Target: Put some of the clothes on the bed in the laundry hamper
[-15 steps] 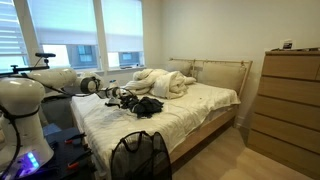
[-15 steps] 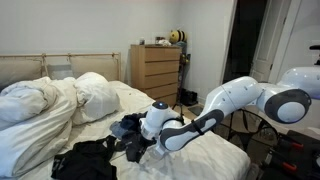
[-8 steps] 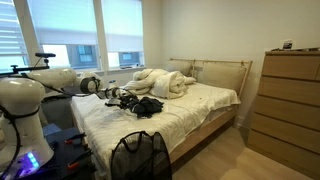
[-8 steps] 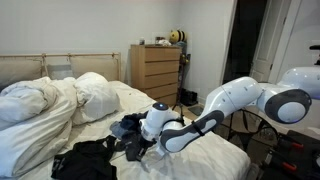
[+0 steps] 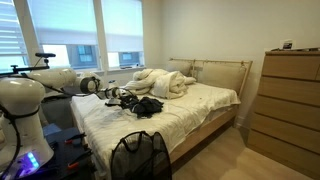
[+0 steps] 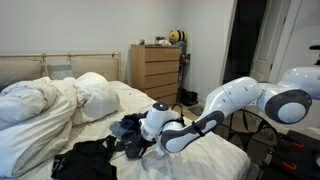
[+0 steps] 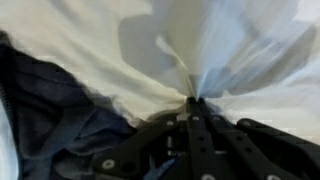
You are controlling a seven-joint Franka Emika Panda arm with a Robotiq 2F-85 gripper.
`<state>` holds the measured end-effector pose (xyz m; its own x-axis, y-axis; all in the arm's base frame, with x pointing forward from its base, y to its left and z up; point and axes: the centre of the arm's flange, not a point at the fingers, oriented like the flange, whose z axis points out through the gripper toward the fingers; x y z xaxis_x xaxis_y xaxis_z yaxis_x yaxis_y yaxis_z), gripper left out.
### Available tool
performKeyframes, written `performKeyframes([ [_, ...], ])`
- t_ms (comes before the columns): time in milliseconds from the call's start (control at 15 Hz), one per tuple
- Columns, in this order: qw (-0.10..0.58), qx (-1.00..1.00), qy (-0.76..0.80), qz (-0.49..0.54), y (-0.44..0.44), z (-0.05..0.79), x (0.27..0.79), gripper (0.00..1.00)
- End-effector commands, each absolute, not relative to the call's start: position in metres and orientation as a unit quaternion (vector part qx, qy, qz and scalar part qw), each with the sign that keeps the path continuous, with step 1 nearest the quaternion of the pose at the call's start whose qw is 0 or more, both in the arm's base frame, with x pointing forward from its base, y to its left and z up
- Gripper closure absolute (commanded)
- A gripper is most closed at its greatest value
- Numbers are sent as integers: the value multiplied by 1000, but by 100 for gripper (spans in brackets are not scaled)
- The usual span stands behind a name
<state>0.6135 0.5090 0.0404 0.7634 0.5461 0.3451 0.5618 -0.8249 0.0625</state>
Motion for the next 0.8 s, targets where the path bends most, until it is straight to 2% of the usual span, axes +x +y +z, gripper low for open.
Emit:
performKeyframes([
  [0,24,-927,-315,-203,556,32,657,100],
  [733,68,-920,-310,-230,558,169,632,100],
])
